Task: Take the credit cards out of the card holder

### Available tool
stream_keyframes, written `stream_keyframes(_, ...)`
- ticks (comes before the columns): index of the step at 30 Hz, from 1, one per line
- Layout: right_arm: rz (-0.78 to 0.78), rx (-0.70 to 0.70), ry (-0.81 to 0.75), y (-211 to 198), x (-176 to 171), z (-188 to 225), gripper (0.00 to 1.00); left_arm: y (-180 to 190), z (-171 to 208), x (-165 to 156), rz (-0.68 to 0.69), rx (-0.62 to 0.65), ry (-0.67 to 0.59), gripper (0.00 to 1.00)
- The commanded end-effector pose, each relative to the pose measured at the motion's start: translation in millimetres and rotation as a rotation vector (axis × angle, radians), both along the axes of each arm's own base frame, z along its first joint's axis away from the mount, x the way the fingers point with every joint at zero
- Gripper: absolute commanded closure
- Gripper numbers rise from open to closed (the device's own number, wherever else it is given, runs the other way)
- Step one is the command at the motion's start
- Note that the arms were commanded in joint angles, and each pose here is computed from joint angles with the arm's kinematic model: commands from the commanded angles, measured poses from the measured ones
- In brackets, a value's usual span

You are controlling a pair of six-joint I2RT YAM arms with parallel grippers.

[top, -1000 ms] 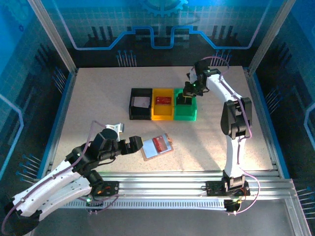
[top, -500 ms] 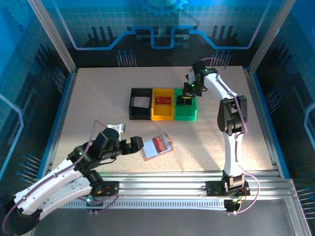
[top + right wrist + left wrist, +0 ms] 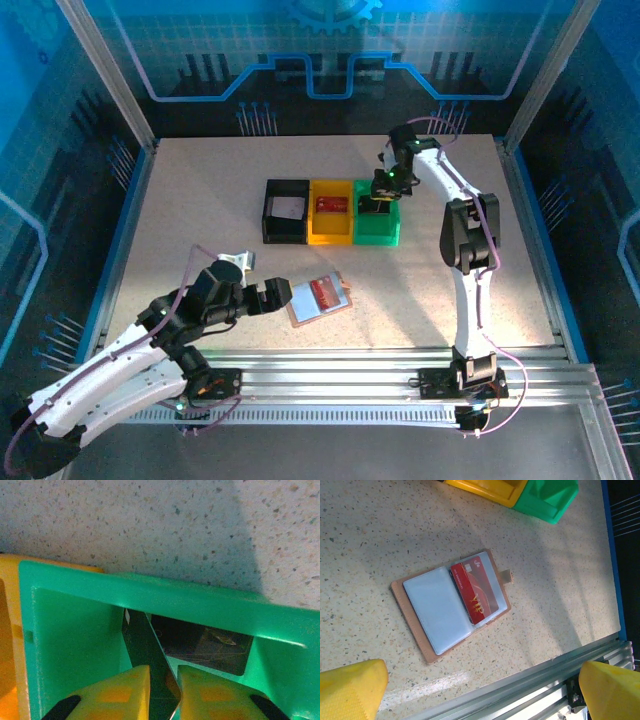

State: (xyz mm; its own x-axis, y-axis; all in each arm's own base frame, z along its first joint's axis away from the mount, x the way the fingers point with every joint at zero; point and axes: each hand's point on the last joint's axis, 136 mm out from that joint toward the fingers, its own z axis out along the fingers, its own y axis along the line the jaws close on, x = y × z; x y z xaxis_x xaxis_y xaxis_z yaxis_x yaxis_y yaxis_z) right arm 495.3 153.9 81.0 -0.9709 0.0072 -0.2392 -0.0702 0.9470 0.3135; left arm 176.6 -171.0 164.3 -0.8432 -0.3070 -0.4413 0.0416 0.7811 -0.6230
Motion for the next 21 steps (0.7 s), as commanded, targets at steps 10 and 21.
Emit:
stream_keyframes(10,-0.002,-0.092,-0.095,-4,14,31,0.79,-1,3,-6,-0.007,-0.024,0.016,0.01)
stream_keyframes(21,0.020,-0.080,-0.259,14,14,105,0.77,-4,1,-7,0.008,-0.069,0.033,0.01)
